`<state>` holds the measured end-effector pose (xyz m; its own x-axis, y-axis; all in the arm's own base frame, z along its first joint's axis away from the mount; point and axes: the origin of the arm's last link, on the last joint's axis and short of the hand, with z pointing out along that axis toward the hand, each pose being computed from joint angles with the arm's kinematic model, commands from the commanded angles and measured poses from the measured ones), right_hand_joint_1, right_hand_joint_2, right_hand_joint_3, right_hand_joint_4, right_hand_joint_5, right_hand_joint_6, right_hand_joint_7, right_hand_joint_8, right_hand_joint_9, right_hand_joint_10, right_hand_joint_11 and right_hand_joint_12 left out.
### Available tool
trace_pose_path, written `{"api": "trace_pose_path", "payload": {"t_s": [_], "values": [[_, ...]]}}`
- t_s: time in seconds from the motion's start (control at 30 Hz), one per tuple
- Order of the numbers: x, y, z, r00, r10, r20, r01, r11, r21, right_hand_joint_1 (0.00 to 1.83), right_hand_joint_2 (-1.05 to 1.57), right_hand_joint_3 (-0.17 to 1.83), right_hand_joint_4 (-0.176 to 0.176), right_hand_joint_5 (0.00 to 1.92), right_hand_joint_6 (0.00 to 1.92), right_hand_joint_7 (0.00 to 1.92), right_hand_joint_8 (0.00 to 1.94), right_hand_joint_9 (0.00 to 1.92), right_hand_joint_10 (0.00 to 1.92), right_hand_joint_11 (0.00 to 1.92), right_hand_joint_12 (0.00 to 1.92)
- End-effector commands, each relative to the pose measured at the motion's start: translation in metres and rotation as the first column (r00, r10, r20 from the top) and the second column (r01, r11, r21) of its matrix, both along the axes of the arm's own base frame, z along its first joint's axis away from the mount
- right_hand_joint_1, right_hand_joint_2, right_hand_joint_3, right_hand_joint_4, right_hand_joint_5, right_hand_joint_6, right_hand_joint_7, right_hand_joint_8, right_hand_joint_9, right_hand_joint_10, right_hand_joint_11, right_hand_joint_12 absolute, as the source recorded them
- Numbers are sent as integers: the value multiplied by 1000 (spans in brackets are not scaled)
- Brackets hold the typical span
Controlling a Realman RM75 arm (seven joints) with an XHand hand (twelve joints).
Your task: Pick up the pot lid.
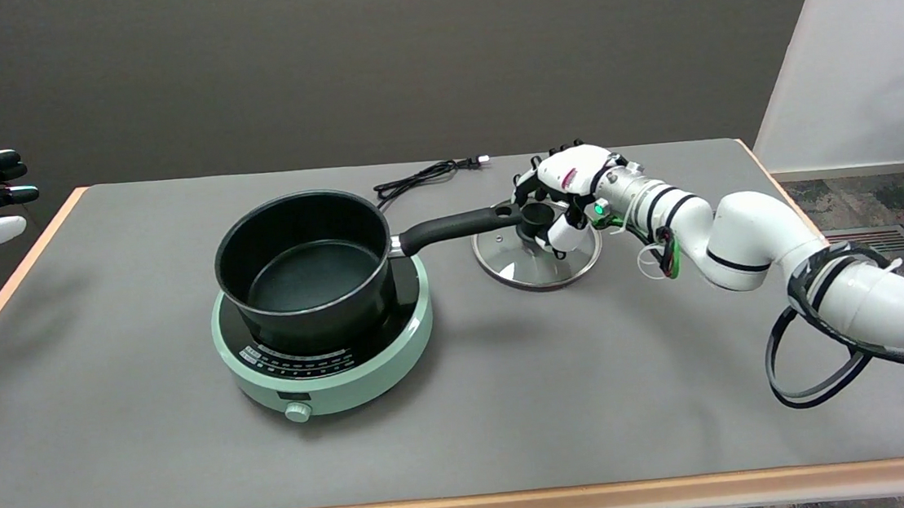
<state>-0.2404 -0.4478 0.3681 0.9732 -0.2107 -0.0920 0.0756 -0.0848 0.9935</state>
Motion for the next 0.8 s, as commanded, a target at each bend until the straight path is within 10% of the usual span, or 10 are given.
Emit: {"api": "trace_pose_path", "payload": {"t_s": [0.03,0.8], "values": [[-5,-2,2,1000,-14,-2,14,1000,-12,944,599,900,176,636,387,730,300,730,668,443,698],[-5,-2,1,1000,-13,8,13,1000,-2,910,617,867,176,681,739,799,609,715,915,468,659]]}}
